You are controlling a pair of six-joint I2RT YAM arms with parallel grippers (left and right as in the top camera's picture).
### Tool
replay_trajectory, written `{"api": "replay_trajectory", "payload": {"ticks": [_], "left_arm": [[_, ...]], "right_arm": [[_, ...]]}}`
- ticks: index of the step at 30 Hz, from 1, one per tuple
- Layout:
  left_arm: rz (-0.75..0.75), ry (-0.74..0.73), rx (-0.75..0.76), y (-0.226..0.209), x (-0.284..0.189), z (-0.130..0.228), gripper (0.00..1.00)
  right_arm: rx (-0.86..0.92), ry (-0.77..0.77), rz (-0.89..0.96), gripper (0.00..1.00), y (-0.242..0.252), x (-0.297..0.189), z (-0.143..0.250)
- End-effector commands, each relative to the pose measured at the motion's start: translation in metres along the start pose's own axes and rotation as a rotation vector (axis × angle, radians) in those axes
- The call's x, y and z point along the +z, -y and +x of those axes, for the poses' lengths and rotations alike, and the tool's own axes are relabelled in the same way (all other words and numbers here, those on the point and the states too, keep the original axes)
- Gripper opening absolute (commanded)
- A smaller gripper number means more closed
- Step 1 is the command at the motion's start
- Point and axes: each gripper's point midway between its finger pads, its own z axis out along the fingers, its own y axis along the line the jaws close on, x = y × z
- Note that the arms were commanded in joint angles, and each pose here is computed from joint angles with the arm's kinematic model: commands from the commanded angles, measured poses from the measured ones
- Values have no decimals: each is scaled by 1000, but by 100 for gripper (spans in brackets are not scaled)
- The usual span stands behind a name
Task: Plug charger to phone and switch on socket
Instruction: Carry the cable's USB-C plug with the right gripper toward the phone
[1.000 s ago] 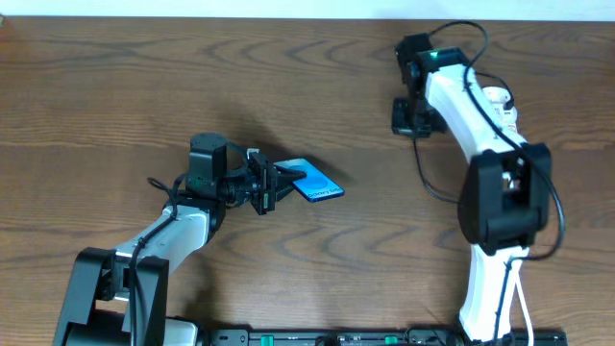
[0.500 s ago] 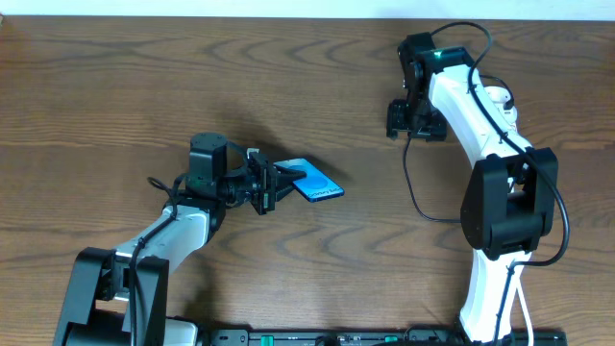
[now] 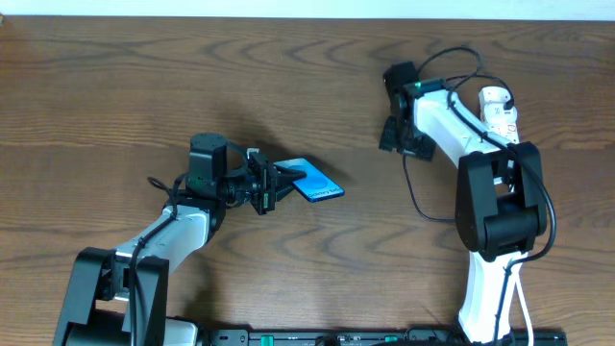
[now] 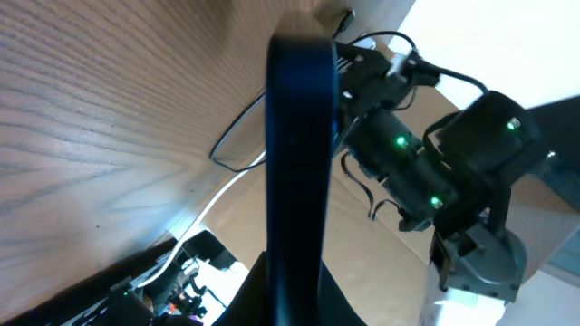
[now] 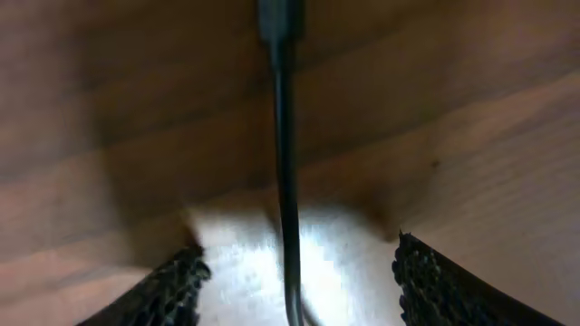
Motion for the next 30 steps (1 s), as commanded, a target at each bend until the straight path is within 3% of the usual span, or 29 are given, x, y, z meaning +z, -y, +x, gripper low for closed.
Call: {"api": "replay_trajectory", "payload": {"ticks": [1, 4, 10, 24, 30], "left_arm": [[12, -23, 37, 8, 0, 6, 7], [12, -23, 37, 8, 0, 6, 8], [12, -23, 37, 8, 0, 6, 8], [11, -26, 37, 8, 0, 6, 7], [11, -27, 36, 8, 0, 6, 7]], "right_arm": [[10, 40, 80, 66, 15, 20, 5], [20, 83, 57, 64, 12, 34, 3], [19, 82, 57, 36, 15, 46, 12], [1, 9, 7, 2, 9, 48, 28], [-68, -62, -57, 1, -1, 48, 42]]}}
